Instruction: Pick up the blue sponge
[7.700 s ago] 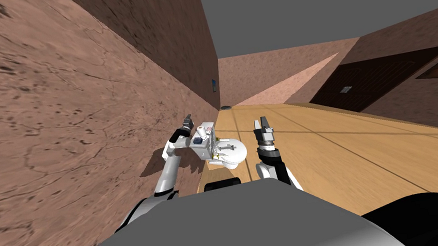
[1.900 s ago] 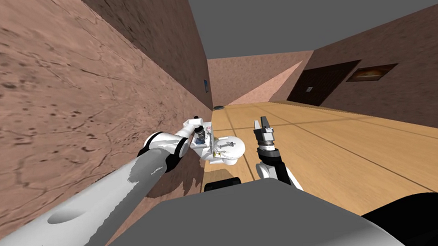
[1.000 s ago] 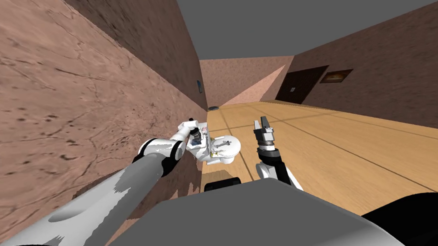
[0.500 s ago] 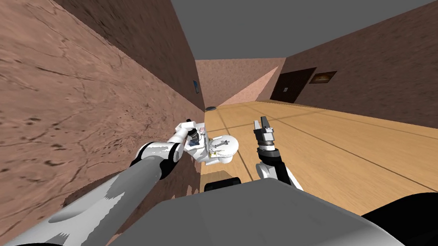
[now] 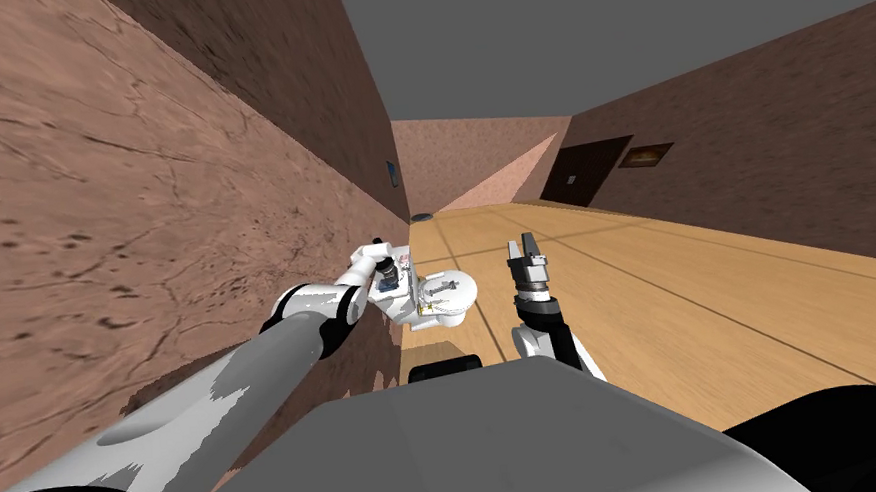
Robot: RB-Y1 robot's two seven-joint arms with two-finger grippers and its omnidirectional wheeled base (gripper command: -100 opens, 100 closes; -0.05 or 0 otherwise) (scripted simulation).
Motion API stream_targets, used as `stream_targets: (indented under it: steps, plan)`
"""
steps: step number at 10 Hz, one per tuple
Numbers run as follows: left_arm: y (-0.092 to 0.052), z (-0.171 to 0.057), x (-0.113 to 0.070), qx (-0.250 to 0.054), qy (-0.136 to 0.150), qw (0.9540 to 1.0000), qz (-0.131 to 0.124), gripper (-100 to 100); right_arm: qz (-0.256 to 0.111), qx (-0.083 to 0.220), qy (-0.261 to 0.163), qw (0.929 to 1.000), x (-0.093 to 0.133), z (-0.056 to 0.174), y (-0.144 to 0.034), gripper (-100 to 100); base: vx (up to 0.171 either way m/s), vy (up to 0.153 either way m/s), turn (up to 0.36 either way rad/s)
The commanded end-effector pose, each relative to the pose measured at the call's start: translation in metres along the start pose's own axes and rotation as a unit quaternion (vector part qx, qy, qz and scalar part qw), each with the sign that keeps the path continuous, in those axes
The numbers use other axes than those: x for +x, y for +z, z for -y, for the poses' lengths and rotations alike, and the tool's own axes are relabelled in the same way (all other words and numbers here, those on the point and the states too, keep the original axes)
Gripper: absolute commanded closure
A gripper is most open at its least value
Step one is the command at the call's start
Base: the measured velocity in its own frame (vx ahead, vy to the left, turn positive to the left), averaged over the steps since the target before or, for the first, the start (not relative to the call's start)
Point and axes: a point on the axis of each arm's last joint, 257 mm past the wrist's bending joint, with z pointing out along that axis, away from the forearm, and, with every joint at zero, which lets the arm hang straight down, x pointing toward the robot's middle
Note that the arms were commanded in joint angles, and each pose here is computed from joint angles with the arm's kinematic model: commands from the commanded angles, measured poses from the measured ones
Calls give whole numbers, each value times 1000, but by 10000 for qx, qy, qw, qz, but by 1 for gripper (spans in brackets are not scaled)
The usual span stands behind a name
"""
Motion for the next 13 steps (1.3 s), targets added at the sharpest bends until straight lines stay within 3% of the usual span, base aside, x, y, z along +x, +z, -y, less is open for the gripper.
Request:
stream_targets:
  steps: [1, 2, 3, 7, 9, 10, 12, 13]
  plan:
    - [0, 0, 0, 0, 0, 10000, 0, 100, 0, 0, 0, 10000, 0, 0, 0, 0, 0, 0, 0]
    - [0, 0, 0, -1, 0, 10000, 0, 0, 0, 0, 0, 10000, 0, 0, 0, 0, 0, 0, 0]
    - [-3, -1, 21, -9, 196, 9998, -55, 100, 0, 0, 0, 10000, 0, 0, 0, 0, 28, -4, 260]
    - [-11, -6, 60, -42, 586, 9982, -140, 100, 0, 0, 0, 10000, 0, 0, 0, 0, 35, -19, 228]
    - [-7, -12, 56, -126, 553, 9983, -108, 100, 0, 0, 0, 10000, 0, 0, 0, 0, 15, -7, 19]
    - [-15, -9, 79, -56, 776, 9968, -170, 100, 0, 0, 0, 10000, 0, 0, 0, 0, 19, -3, 237]
    - [-15, -9, 79, -56, 776, 9968, -170, 100, 0, 0, 0, 10000, 0, 0, 0, 0, 17, -12, 89]
    - [-18, -11, 87, -61, 869, 9960, -182, 100, 0, 0, 0, 10000, 0, 0, 0, 0, 9, -4, 121]
